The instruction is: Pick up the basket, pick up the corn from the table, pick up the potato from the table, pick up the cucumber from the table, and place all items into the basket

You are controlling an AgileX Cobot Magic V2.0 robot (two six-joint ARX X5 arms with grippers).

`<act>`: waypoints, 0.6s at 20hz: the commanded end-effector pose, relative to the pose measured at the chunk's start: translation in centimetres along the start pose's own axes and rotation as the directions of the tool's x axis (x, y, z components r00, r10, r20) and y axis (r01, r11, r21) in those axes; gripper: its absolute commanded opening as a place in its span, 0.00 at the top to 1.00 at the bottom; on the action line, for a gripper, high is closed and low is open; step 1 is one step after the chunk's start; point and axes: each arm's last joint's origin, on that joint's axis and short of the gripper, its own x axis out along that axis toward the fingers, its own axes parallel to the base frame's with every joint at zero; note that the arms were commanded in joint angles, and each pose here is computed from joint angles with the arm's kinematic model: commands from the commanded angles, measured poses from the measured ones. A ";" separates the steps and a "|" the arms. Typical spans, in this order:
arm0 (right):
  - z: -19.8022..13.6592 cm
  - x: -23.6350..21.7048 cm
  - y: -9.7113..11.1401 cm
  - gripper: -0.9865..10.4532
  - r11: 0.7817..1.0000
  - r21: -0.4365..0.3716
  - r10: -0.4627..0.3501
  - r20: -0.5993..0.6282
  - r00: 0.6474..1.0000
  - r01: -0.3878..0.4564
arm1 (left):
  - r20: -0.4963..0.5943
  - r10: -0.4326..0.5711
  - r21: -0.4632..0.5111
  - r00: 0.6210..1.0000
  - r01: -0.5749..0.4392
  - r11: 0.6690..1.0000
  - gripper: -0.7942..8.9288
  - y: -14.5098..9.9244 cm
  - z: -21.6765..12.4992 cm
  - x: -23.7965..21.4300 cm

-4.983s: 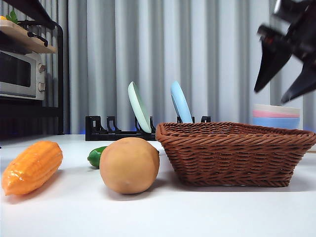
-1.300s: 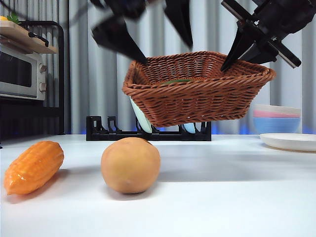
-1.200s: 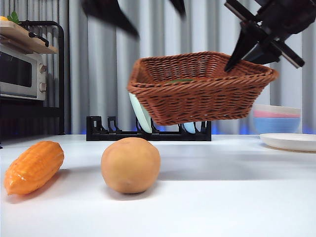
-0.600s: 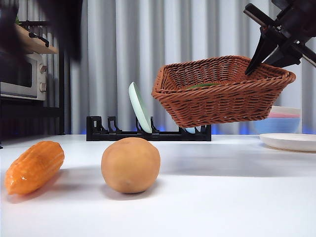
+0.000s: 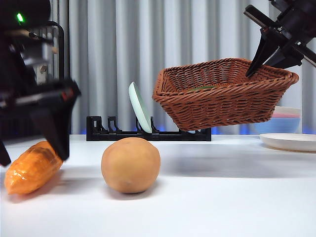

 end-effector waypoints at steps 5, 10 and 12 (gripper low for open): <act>0.1 -0.2 0.1 0.92 1.000 -0.007 0.005 -0.013 1.000 -0.005 | -0.032 0.008 0.078 0.999 -0.005 0.997 0.94 -0.1 0.1 2.4; -0.2 -0.1 0.1 0.92 1.000 -0.022 -0.001 -0.039 0.999 0.000 | 0.080 -0.085 0.119 0.993 0.075 0.990 0.93 -0.7 0.3 -3.0; -0.4 0.0 0.5 0.92 1.000 -0.029 0.005 -0.052 0.999 -0.006 | 0.226 -0.171 0.141 0.959 0.142 0.980 0.93 -1.3 1.0 -7.5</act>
